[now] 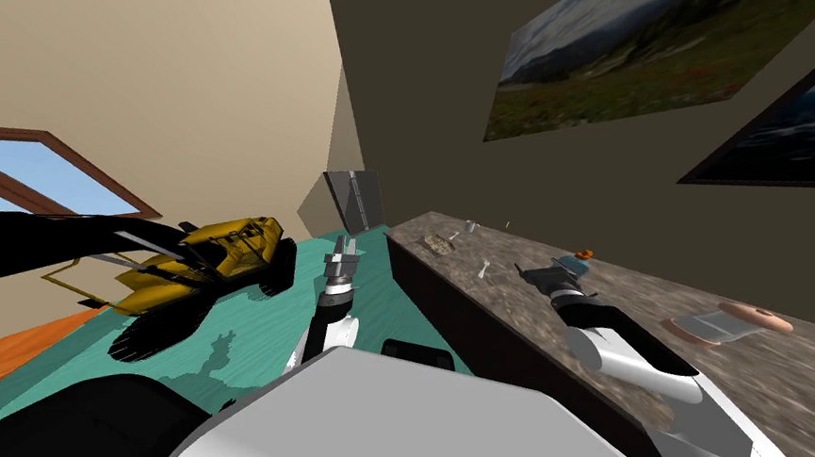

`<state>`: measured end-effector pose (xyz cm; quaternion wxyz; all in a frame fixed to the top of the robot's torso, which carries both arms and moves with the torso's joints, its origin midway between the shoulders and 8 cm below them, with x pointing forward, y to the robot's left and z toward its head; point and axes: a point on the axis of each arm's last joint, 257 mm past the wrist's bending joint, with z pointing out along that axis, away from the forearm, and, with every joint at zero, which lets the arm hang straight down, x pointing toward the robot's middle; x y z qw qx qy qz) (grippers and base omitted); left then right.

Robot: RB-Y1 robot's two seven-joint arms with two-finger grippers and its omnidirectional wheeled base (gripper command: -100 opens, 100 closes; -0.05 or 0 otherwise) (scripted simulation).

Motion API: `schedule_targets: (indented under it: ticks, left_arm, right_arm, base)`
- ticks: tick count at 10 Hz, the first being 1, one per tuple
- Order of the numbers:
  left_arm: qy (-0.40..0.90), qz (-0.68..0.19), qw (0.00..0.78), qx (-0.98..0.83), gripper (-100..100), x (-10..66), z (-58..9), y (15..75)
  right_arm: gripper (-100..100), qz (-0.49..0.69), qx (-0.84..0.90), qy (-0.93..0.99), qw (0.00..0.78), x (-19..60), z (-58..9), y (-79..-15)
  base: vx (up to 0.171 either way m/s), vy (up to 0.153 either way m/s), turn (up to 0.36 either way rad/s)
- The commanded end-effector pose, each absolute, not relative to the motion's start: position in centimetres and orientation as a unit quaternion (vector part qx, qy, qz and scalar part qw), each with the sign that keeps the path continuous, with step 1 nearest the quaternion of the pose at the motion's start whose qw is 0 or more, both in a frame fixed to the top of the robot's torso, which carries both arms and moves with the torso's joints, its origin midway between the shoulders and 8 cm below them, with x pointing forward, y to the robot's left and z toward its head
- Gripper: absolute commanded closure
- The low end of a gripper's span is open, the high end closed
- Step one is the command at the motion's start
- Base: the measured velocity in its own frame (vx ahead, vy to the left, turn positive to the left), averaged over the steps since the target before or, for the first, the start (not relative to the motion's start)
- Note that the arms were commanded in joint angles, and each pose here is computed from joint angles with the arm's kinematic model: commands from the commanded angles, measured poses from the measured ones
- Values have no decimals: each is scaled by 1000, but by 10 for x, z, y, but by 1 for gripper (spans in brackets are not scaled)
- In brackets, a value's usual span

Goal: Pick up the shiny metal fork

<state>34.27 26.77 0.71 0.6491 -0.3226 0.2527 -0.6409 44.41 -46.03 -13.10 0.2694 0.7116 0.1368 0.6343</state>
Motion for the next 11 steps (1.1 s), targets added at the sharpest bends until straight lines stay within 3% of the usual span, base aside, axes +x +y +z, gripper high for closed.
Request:
schedule_targets:
  ticks: [1,11]
  left_arm:
    - [253,-641,649,-323,0,343,7,268]
    - [253,-641,649,-323,0,343,7,268]
  right_arm:
    - [-100,622,735,111,245,445,-144,-473]
    - [-100,548,824,-16,139,431,-203,-512]
  base:
    - [-5,-7,251]
    - [-2,-13,111]
